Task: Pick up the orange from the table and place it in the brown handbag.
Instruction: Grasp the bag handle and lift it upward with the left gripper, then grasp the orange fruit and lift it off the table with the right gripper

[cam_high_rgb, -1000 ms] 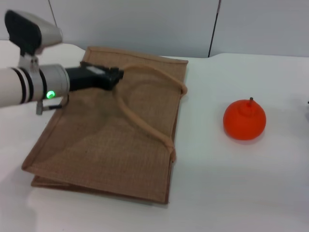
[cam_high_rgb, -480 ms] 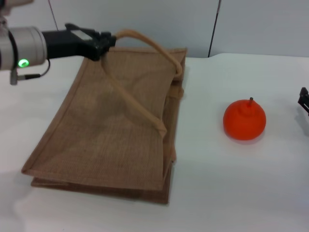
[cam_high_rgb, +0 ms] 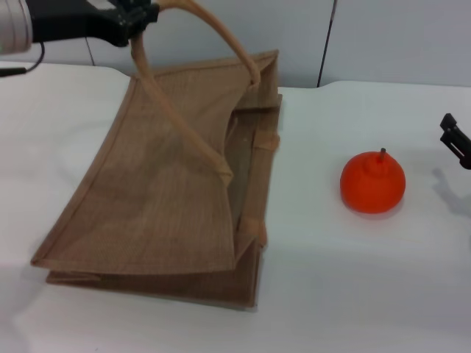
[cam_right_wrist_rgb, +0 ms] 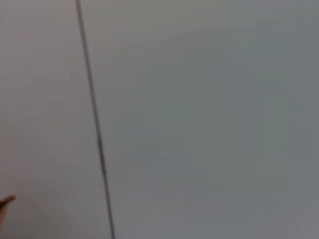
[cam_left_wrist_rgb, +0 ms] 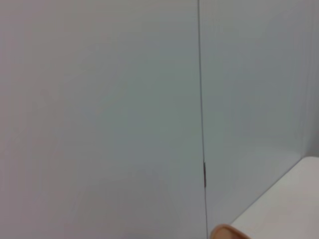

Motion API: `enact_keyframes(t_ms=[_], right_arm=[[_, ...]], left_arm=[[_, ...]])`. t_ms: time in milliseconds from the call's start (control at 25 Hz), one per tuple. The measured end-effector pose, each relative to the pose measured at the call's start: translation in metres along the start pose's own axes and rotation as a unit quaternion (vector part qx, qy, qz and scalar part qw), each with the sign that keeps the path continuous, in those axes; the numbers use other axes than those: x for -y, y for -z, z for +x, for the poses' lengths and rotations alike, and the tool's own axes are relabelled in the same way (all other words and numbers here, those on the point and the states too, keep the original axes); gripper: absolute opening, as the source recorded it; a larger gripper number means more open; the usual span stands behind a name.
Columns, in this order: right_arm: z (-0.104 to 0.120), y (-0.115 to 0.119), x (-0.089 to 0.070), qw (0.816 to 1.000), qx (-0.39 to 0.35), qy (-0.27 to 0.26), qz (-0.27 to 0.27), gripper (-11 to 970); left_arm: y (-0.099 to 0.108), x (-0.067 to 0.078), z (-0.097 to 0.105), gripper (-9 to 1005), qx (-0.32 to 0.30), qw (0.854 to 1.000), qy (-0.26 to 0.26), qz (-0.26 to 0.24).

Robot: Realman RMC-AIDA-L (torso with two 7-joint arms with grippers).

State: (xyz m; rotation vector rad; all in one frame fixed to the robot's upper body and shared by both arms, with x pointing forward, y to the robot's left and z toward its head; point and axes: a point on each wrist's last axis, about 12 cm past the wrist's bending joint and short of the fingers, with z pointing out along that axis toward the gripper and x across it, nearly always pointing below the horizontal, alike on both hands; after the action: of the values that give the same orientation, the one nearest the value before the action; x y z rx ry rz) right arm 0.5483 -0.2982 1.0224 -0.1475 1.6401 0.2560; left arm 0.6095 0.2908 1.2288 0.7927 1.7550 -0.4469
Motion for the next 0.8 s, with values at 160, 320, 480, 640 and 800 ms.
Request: enact_keyframes(t_ms=[160, 320, 480, 640, 800], right_arm=[[-0.002, 0.003, -0.004, 0.999, 0.011, 0.015, -0.030, 868], [-0.007, 0.008, -0.011, 0.996, 0.037, 0.020, -0.072, 870], [-0.011, 0.011, -0.017, 0.993, 0.050, 0.029, -0.107, 872], [-0.007, 0.014, -0.019, 0.991, 0.038, 0.036, -0.125, 872], [-0.006, 0.013, -0.022, 0.989, 0.028, 0.040, -0.139, 873]], left_arm=[[0.008, -0.002, -0.010, 120, 0.011, 1.000, -0.011, -0.002], [0.016, -0.004, -0.015, 120, 0.012, 1.000, -0.017, -0.007], [0.019, -0.004, -0.022, 120, 0.012, 1.000, -0.024, -0.004], [0.016, -0.003, -0.029, 120, 0.010, 0.999, -0.033, 0.004], [0.015, -0.004, -0.033, 120, 0.007, 0.999, -0.038, 0.004]])
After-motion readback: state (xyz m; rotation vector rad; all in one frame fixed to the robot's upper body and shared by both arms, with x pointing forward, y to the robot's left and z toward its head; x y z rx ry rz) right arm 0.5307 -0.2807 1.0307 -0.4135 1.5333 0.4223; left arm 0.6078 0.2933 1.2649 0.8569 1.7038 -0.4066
